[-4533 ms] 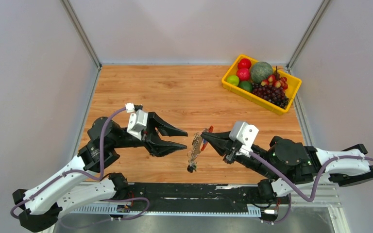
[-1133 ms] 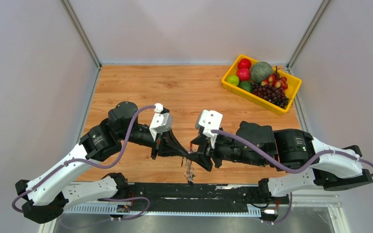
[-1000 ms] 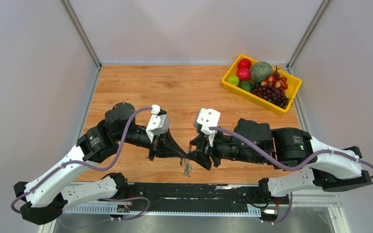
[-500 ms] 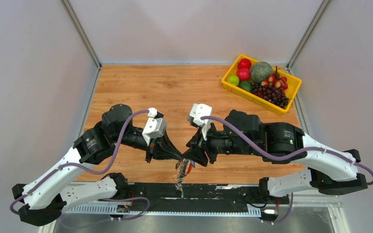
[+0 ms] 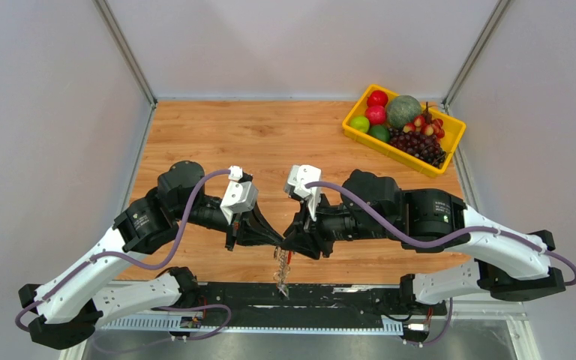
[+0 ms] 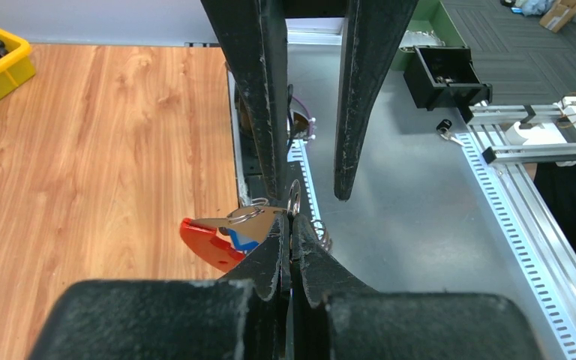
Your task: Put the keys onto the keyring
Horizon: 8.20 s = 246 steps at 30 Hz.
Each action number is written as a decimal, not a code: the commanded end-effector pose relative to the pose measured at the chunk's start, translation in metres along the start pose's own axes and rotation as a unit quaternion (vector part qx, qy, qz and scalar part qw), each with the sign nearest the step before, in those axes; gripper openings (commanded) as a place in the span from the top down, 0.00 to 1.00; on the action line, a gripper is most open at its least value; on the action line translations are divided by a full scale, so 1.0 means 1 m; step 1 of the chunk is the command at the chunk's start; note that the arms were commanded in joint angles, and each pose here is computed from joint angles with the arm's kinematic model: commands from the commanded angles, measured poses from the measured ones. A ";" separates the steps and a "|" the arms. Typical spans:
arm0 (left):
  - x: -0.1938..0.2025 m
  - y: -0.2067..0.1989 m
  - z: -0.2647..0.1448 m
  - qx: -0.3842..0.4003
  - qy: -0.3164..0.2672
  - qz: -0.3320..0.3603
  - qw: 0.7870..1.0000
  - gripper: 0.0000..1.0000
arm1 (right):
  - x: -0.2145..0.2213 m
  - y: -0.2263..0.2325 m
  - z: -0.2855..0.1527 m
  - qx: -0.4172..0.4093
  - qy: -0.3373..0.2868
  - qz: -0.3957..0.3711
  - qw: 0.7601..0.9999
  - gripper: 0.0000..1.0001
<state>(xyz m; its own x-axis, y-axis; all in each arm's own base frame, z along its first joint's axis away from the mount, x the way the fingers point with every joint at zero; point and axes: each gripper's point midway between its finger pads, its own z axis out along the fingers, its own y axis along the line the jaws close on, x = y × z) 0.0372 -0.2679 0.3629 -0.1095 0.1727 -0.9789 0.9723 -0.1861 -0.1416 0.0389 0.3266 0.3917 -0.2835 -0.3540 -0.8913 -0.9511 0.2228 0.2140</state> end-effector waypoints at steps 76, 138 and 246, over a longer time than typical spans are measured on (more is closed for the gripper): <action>-0.055 0.019 -0.015 -0.094 -0.145 0.079 0.982 0.60 | -0.057 -0.011 -0.034 0.027 -0.213 -0.162 0.963 1.00; -0.049 0.015 0.002 -0.037 -0.141 0.074 0.987 0.83 | -0.104 0.002 -0.055 0.031 -0.384 -0.203 0.900 1.00; -0.028 0.020 -0.015 -0.091 -0.038 0.047 0.994 1.00 | -0.019 -0.015 -0.023 0.060 -0.060 -0.101 0.991 0.62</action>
<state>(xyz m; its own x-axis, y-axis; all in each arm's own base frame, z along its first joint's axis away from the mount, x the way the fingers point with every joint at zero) 0.0678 -0.2695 0.3880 -0.0452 0.0510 -0.9977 0.9989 -0.0083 -0.0456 0.0563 0.3106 0.4676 0.0324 -0.0568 -0.9979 -0.9694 0.2413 -0.0453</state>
